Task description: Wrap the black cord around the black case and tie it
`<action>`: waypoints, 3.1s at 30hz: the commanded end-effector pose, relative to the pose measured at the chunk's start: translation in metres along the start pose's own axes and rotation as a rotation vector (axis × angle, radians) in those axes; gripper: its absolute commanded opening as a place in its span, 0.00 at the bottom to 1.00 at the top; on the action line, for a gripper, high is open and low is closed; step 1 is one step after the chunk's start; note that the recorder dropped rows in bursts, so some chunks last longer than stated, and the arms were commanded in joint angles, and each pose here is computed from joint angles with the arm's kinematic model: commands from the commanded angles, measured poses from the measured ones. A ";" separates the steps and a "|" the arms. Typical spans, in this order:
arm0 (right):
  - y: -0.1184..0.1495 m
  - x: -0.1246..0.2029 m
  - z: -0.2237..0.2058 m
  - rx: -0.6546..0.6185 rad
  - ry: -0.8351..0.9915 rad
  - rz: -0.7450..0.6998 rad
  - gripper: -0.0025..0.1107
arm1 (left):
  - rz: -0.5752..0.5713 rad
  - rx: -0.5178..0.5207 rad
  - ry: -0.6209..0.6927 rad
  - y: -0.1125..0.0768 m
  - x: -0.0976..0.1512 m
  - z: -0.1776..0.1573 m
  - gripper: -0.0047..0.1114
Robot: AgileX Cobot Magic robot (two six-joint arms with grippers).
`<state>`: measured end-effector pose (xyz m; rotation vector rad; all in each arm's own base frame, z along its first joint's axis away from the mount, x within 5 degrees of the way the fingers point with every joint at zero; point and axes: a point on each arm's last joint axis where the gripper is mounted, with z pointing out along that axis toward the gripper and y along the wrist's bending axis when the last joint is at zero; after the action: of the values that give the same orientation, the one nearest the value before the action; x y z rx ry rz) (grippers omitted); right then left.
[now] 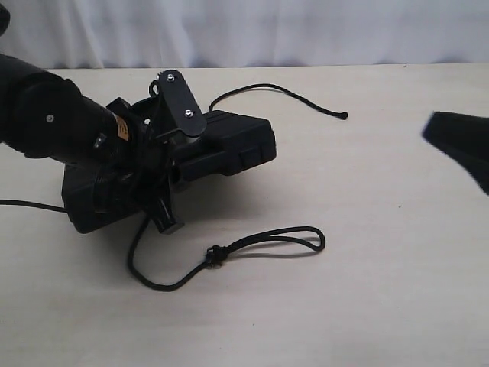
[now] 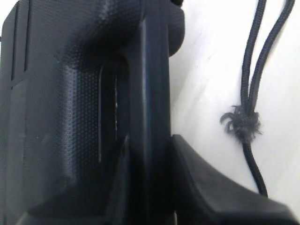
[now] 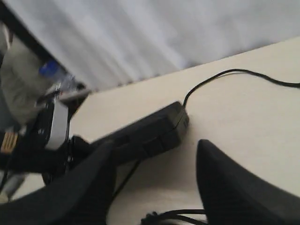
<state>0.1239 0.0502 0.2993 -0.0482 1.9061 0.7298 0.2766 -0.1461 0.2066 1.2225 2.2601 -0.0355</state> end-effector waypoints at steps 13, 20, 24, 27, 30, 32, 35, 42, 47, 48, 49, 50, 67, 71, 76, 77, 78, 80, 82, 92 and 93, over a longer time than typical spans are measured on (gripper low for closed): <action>0.013 -0.007 0.140 -0.469 0.315 -1.346 0.77 | 0.024 -0.070 -0.119 0.004 -0.011 -0.033 0.04; 0.020 0.036 0.210 -0.228 0.384 -1.680 0.77 | 0.024 -0.066 -0.113 0.004 -0.011 -0.033 0.04; 0.030 0.031 0.232 -0.181 0.339 -1.703 0.77 | 0.022 -0.066 -0.114 0.004 -0.011 -0.033 0.04; 0.032 0.028 0.237 -0.178 0.330 -1.704 0.76 | 0.024 -0.066 -0.114 0.004 -0.011 -0.033 0.04; 0.026 0.042 0.244 -0.219 0.383 -1.695 0.62 | 0.024 -0.066 -0.114 0.004 -0.011 -0.033 0.04; 0.025 0.045 0.246 -0.222 0.394 -1.694 0.50 | 0.024 -0.066 -0.114 0.004 -0.011 -0.033 0.04; 0.025 0.045 0.247 -0.219 0.393 -1.695 0.20 | 0.024 -0.069 -0.117 0.004 -0.011 -0.033 0.06; 0.025 0.043 0.246 -0.215 0.389 -1.693 0.06 | 0.100 -0.095 -0.087 0.005 -0.008 -0.050 0.45; 0.025 0.044 0.246 -0.222 0.391 -1.692 0.06 | 0.127 -0.155 -0.151 0.003 -0.005 -0.099 0.59; 0.025 0.044 0.246 -0.220 0.391 -1.687 0.06 | 0.151 -0.167 -0.133 0.003 -0.002 -0.108 0.59; 0.025 0.044 0.246 -0.220 0.391 -1.687 0.06 | 0.170 -0.176 -0.104 0.003 0.002 -0.113 0.59; 0.025 0.044 0.246 -0.220 0.391 -1.687 0.06 | 0.189 -0.186 -0.061 0.003 0.008 -0.119 0.59; 0.030 0.035 0.240 -0.181 0.363 -1.547 0.06 | 0.185 -0.163 0.039 -0.014 0.047 -0.091 0.59; 0.030 0.035 0.240 -0.188 0.366 -1.545 0.06 | 0.283 -0.192 0.062 -0.011 0.048 -0.092 0.72; 0.030 0.035 0.240 -0.188 0.366 -1.545 0.06 | 0.308 -0.182 0.105 -0.010 0.051 -0.082 0.88; 0.030 0.035 0.240 -0.188 0.366 -1.545 0.06 | 0.310 -0.173 0.117 -0.010 0.051 -0.078 0.88; 0.030 0.035 0.240 -0.188 0.366 -1.545 0.06 | 0.321 -0.163 0.131 -0.009 0.051 -0.069 0.88; 0.030 0.035 0.240 -0.187 0.366 -1.543 0.06 | 0.346 -0.165 0.132 -0.008 0.049 -0.061 0.88; 0.030 0.035 0.240 -0.184 0.366 -1.525 0.06 | 0.362 -0.168 0.124 -0.007 0.047 -0.055 0.88; 0.030 0.035 0.240 -0.175 0.365 -1.505 0.06 | 0.283 -0.165 0.223 0.012 0.064 -0.031 0.87; 0.030 0.035 0.240 -0.175 0.365 -1.505 0.06 | 0.270 -0.170 0.224 0.014 0.065 -0.031 0.87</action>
<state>0.2939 0.2083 0.2119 -1.6865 1.4663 -0.2306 0.2411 -0.0870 0.2078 1.5483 2.1565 0.4073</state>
